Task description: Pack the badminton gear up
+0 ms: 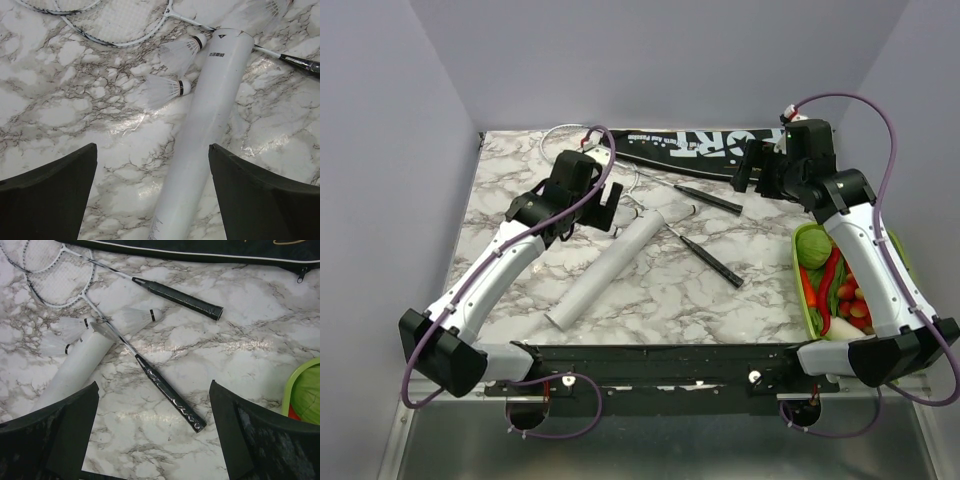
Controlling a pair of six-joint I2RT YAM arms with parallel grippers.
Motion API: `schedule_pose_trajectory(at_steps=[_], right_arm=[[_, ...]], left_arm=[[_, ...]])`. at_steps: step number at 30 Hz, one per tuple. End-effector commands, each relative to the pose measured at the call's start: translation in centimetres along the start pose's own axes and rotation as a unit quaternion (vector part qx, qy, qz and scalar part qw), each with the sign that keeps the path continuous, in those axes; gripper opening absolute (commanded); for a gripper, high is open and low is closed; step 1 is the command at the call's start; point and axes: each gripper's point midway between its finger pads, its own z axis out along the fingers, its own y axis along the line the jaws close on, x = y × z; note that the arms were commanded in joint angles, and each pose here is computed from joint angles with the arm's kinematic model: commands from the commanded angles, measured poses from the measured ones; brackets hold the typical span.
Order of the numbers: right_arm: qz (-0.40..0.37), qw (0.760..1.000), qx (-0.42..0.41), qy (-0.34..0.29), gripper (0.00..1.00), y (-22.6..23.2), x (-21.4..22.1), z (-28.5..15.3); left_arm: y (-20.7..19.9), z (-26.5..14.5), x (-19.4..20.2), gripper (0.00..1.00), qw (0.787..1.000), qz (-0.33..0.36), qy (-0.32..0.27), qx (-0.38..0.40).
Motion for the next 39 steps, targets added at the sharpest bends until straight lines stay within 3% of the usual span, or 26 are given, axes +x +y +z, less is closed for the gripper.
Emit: schedule_pose_trajectory(at_steps=[1,6,11,16,28,39], right_arm=[[-0.016,0.999,-0.029,0.034,1.00,1.1,0.8,-0.2],[-0.011,0.997,-0.050,0.052,1.00,1.4,2.7,0.0],[-0.001,0.993,-0.081,0.088,1.00,2.1,5.3,0.6],[0.000,0.989,-0.094,0.110,1.00,2.3,6.8,0.9],[0.001,0.988,-0.097,0.121,1.00,2.1,7.8,0.3],[0.010,0.986,-0.092,0.135,1.00,1.5,9.5,0.5]], left_arm=[[-1.7,1.7,0.0,0.99,0.999,0.015,0.003,0.034],[-3.7,4.2,-0.3,0.99,0.996,0.037,-0.021,0.075],[-5.2,7.0,0.1,0.99,0.992,0.068,0.006,0.106],[-7.0,9.0,-0.8,0.99,0.986,0.085,-0.003,0.140],[-10.1,14.0,-0.9,0.98,0.979,0.114,0.022,0.167],[-12.1,16.9,1.8,0.97,0.976,0.116,0.056,0.177]])
